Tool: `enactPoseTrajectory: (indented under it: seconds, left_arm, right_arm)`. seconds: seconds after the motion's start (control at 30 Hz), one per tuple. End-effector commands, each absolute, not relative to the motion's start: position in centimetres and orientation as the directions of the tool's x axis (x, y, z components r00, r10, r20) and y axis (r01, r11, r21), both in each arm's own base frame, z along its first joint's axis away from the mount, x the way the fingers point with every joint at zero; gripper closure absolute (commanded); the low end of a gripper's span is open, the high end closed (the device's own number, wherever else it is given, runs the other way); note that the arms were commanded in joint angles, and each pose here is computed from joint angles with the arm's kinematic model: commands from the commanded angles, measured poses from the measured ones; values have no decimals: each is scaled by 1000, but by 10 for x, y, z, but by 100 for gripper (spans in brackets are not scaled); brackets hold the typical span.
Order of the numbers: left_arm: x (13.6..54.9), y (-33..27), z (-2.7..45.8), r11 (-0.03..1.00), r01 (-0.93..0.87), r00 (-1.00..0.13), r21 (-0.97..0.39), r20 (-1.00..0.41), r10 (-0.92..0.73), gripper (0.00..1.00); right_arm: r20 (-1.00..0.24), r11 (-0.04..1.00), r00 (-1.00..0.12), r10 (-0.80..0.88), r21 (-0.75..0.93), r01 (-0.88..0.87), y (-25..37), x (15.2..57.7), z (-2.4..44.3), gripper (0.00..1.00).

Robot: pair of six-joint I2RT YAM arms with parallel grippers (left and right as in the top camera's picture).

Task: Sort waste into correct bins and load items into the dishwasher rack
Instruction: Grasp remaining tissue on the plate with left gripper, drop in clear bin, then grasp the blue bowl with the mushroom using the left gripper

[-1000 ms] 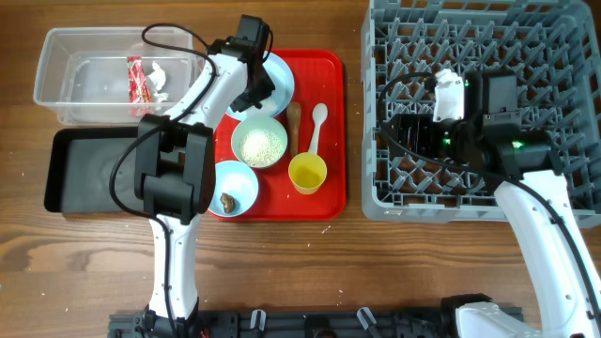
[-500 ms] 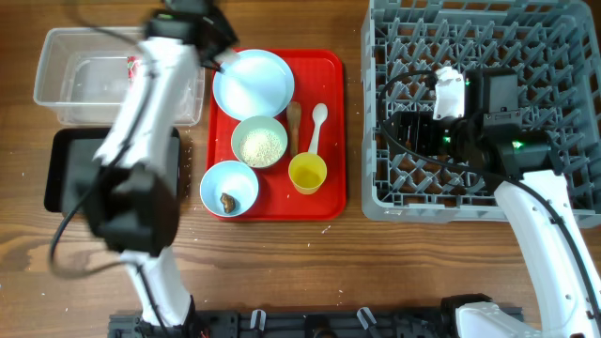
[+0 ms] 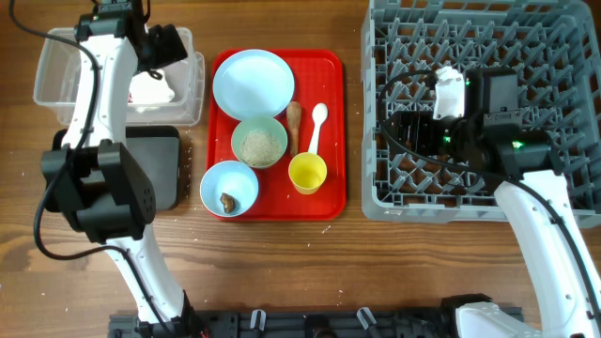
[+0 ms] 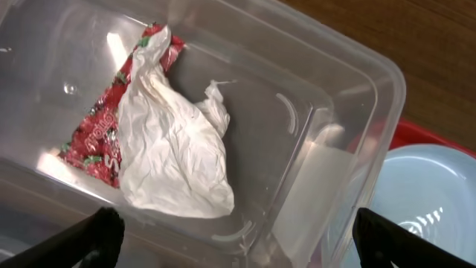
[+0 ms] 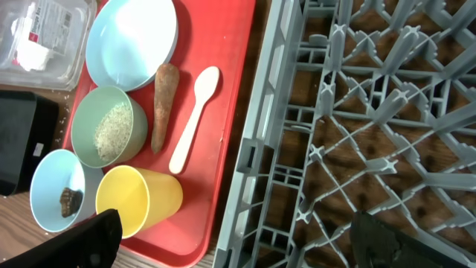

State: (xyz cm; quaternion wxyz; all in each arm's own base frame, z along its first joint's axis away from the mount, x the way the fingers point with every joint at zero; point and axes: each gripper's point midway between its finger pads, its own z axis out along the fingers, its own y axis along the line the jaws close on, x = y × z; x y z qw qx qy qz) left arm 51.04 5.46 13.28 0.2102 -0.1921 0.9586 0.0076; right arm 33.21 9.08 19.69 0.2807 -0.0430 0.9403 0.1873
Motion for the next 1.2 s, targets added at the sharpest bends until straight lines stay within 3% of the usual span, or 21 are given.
enactPoseTrajectory:
  seconds: [0.0,0.1,0.23,0.37,0.63,0.87,0.93,1.03,1.17]
  left_arm:
    - [485,13,209,946,-209,-854,-249,-424,-300,0]
    - [423,-31,239,915,-152,-919,-373,-287,-270,0]
    - [349,-53,242,939,-86,-987,-332,-101,-126,6]
    - [319,-74,235,944,-48,-998,-325,-32,-62,11]
    - [289,-141,132,931,178,-984,-318,-67,165,17]
    - [260,-137,44,935,185,-982,-302,-21,188,24]
    - [258,-136,28,935,190,-982,-301,-38,187,34]
    - [257,-136,22,934,193,-981,-302,-49,187,63]
    - [260,-137,23,933,195,-981,-303,-58,186,91]
  right_arm:
    - [-549,920,-835,38,346,-186,94,336,203,0]
    - [-548,919,-835,42,350,-184,94,336,203,0]
    - [-548,919,-835,41,349,-184,94,336,203,0]
    - [-553,919,-832,41,349,-186,94,337,203,1]
    - [-554,918,-832,42,349,-186,94,337,204,0]
    - [-547,919,-836,41,349,-184,94,336,202,0]
    - [-549,919,-835,41,349,-184,94,337,202,0]
    - [-547,919,-836,41,349,-183,94,336,202,0]
    - [-546,919,-837,41,349,-183,94,336,202,0]
